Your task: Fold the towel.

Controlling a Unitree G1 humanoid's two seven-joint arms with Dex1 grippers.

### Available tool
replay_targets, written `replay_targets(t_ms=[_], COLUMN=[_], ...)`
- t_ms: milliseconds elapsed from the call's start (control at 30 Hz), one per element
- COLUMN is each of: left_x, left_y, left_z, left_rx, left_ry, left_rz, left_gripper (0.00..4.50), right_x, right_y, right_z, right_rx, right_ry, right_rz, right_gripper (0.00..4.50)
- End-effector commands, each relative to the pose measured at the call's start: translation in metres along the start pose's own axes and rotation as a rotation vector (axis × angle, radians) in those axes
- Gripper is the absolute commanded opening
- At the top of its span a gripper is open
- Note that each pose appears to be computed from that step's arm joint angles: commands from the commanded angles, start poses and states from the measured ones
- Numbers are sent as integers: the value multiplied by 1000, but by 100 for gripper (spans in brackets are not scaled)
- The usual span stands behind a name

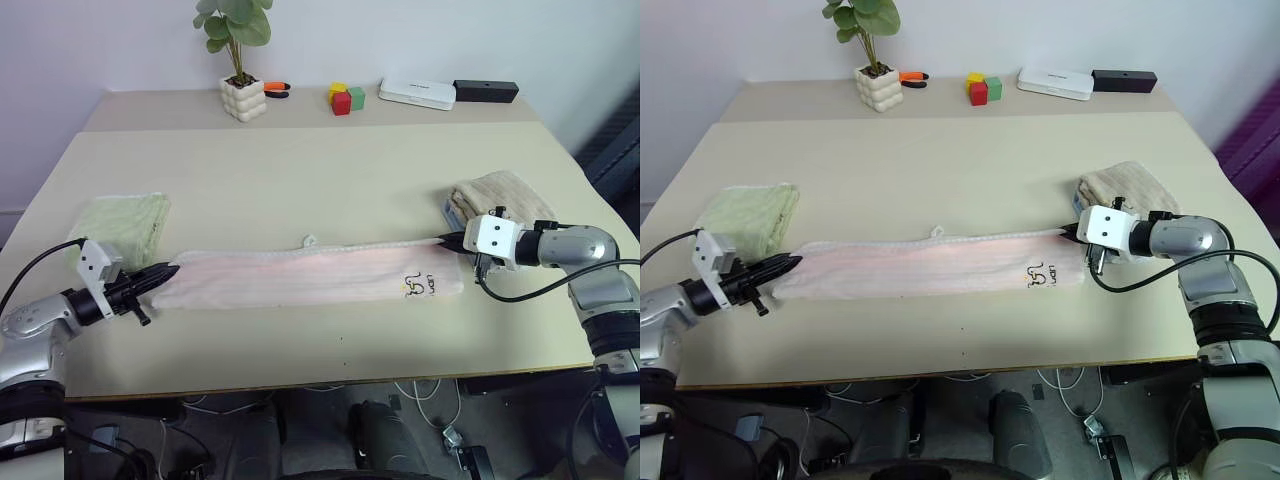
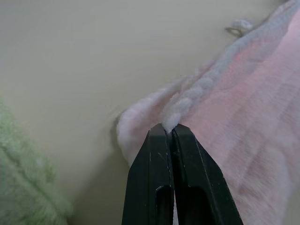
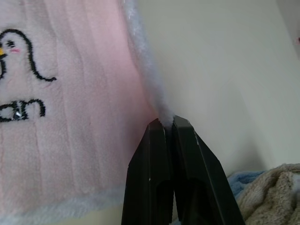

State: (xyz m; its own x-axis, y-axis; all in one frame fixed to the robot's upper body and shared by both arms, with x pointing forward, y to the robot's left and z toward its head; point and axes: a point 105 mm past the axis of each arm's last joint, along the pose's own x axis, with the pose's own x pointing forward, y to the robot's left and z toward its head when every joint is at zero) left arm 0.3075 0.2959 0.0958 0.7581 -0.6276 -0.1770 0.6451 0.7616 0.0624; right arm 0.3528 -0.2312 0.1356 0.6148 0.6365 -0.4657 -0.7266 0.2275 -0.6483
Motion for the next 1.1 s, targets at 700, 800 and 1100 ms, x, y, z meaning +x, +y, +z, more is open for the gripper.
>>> replay_targets(t_ms=[700,800,1100], left_x=[-5,7,64], left_y=[-13,-23,-64], left_z=[95,113,88], left_rx=[-167,-176,-325], left_ry=[-303,-365,-418], left_rz=[-9,-20,74], left_gripper=[276,132,3], right_x=[-27,-16,41], right_y=[-17,-14,-1], right_z=[64,77,76], right_rx=[327,340,548], right_ry=[-367,-396,-380], right_rz=[-173,-201,-482], right_gripper=[257,107,0])
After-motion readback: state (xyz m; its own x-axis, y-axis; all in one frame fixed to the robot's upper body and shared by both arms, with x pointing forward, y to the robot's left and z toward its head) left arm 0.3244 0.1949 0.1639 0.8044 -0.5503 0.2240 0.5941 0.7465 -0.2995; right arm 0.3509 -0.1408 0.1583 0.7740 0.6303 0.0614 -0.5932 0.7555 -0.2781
